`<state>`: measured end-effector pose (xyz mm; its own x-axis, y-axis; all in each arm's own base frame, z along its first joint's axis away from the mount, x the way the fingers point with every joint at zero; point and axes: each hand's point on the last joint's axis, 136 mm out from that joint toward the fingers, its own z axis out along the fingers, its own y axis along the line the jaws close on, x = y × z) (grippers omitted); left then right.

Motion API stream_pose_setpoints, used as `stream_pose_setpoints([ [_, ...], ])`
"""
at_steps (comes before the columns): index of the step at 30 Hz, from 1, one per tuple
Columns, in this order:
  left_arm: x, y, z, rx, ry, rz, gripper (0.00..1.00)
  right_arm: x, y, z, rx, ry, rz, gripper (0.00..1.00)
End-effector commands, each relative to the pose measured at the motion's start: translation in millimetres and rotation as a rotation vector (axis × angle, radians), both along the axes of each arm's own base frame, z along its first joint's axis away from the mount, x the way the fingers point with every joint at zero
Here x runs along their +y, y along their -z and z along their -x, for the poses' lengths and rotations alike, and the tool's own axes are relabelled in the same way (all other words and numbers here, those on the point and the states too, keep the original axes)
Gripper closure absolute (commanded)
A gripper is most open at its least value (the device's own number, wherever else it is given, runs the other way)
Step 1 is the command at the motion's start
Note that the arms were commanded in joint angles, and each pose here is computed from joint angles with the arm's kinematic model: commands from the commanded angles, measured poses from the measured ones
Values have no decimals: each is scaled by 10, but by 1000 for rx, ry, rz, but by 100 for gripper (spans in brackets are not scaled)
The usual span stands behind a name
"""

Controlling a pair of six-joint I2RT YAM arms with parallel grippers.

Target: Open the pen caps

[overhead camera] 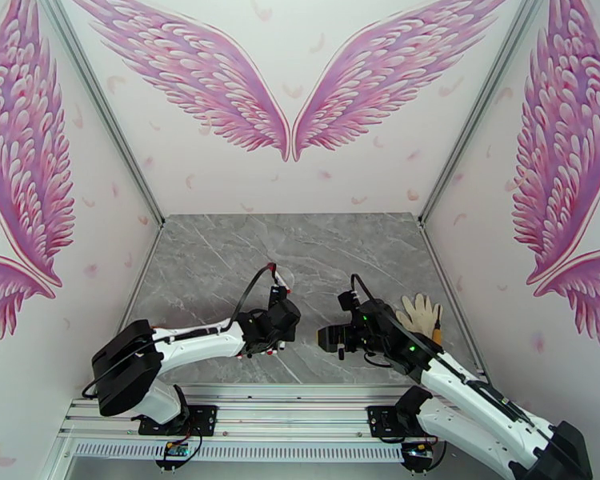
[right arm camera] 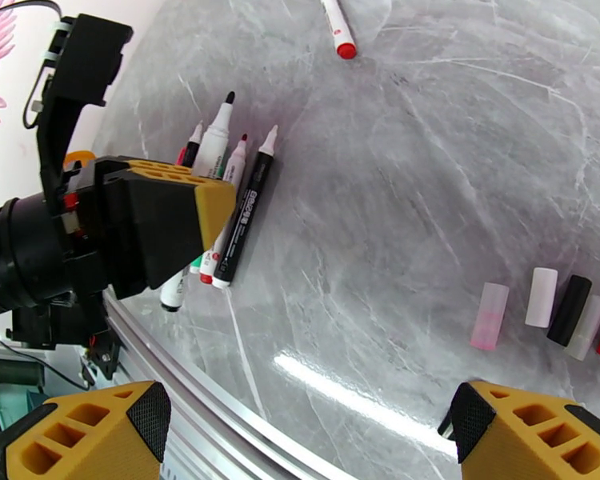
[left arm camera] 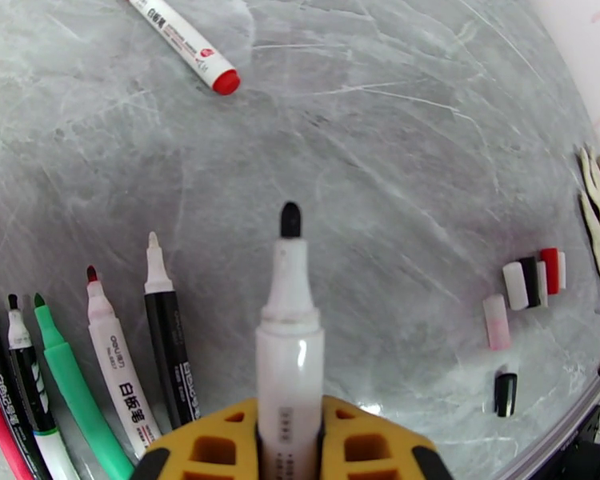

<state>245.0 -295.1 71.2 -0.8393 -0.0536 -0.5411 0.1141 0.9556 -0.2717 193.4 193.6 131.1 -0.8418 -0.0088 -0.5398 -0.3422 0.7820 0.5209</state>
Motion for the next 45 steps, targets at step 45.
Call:
stream_pose_setpoints([
  [45,92,56,-241,37,-93,-127,70,-15,168,18,53,8,32,0],
])
